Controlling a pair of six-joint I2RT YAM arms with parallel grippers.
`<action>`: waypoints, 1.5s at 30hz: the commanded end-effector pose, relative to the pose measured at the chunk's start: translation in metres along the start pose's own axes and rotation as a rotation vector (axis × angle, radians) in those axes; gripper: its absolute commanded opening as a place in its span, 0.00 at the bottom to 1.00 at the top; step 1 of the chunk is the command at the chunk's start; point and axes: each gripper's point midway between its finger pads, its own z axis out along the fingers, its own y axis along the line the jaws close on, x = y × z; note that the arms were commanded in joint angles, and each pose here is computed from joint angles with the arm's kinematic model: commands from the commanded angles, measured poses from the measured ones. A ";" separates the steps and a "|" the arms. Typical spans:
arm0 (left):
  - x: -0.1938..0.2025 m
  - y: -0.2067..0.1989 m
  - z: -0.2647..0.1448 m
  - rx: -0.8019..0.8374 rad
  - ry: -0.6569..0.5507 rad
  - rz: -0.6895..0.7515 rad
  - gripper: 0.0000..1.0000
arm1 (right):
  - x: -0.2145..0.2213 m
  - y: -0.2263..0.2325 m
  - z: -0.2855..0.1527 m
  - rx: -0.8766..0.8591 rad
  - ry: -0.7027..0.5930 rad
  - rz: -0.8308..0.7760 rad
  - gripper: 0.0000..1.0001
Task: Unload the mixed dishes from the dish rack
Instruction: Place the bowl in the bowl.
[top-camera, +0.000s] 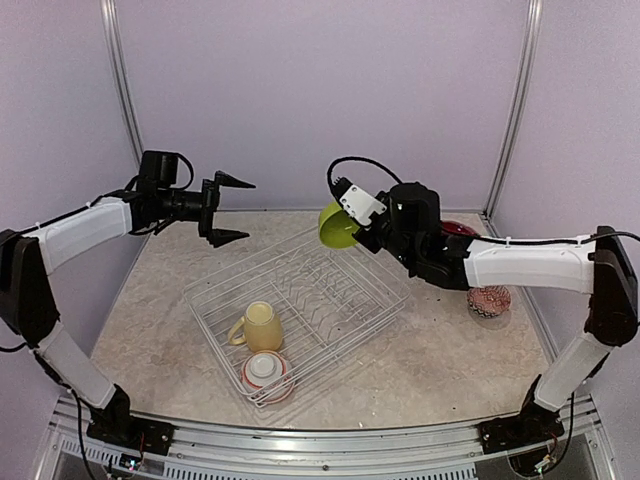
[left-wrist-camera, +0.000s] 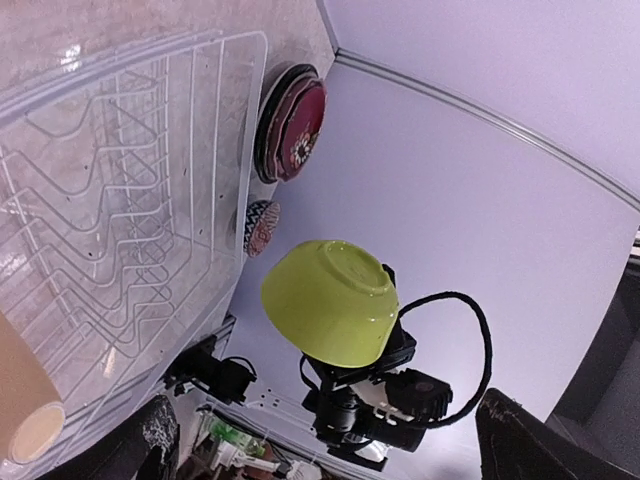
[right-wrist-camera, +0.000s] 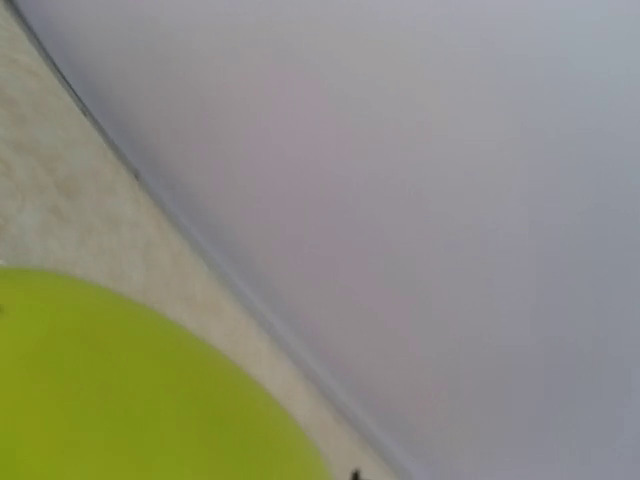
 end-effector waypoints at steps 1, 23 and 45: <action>-0.015 -0.020 -0.044 -0.045 -0.166 0.280 0.99 | 0.039 -0.053 -0.018 0.058 0.230 0.432 0.00; -0.017 -0.046 -0.080 -0.182 -0.331 0.870 0.99 | 0.311 -0.070 -0.178 0.080 1.046 1.319 0.00; -0.008 -0.045 -0.079 -0.153 -0.277 0.877 0.99 | 0.383 -0.077 -0.185 0.140 1.175 1.352 0.00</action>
